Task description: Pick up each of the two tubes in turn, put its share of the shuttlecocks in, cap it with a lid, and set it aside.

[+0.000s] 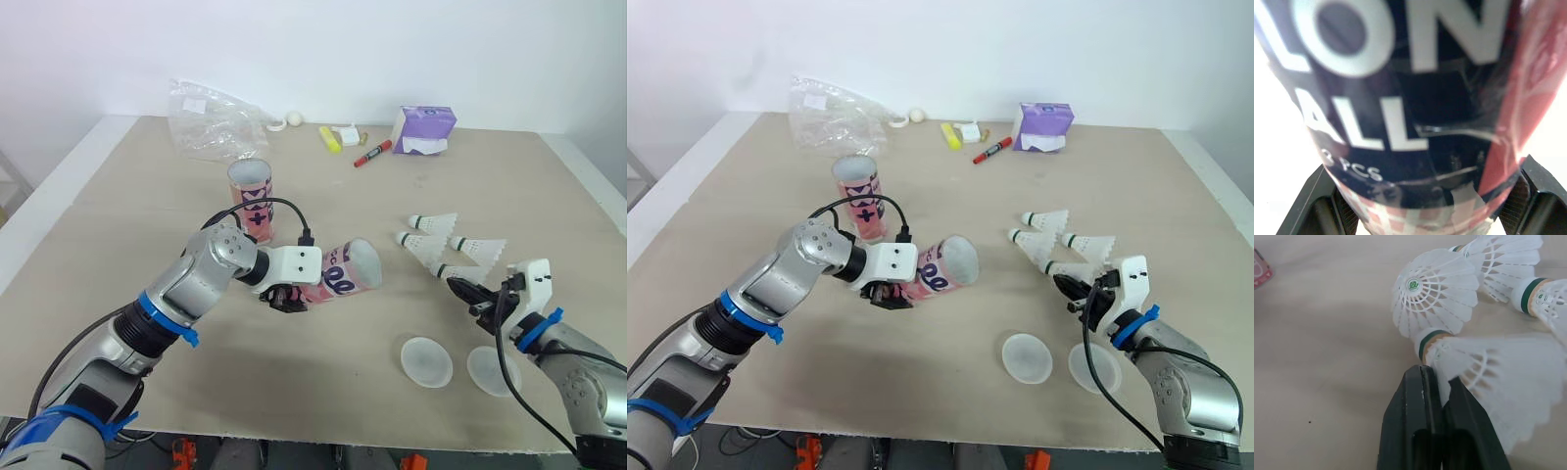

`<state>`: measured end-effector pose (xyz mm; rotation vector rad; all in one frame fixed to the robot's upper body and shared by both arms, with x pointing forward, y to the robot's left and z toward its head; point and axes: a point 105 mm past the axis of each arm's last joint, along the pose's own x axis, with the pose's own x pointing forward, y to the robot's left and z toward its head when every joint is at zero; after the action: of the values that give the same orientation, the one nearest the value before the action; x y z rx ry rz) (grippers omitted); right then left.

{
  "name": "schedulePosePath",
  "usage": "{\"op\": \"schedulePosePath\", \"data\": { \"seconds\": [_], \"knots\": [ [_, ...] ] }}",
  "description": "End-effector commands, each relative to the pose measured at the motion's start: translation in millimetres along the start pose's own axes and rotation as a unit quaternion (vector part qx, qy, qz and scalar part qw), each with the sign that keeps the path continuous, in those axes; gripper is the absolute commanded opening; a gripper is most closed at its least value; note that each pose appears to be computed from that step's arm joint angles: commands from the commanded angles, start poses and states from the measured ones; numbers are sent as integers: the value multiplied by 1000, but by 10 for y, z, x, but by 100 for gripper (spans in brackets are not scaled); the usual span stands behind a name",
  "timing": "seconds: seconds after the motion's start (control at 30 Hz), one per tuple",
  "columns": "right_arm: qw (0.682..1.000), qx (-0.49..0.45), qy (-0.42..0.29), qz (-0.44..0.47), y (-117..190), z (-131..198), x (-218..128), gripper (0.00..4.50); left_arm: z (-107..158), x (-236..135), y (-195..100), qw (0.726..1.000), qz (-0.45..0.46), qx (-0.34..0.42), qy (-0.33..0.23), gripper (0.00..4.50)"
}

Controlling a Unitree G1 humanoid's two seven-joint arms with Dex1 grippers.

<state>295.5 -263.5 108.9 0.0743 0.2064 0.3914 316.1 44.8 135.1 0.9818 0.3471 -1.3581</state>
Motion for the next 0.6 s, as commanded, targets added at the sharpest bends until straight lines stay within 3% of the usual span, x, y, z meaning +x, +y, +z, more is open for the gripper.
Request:
{"op": "schedulePosePath", "data": {
  "seconds": [0.03, 0.17, 0.27, 0.47, 0.6],
  "knots": [
    [999, -37, -23, 1, 21, 148, -47, 8, -9, 50, -14, 1000, 2, -1, 4, 321],
    [996, -73, -50, 18, 123, 358, -196, 8, -1, 55, -15, 1000, 0, 0, 2, 321],
    [985, -158, -52, 49, 283, 615, -367, 8, -1, 60, 6, 1000, 1, 1, 2, 321],
    [889, -404, -32, 213, 1039, 1001, -554, 8, -8, 79, 15, 1000, -4, 4, 2, 321],
    [837, -465, -42, 284, 1398, 1020, -534, 8, -7, 86, 29, 1000, -4, 5, 1, 321]
  ]
}}
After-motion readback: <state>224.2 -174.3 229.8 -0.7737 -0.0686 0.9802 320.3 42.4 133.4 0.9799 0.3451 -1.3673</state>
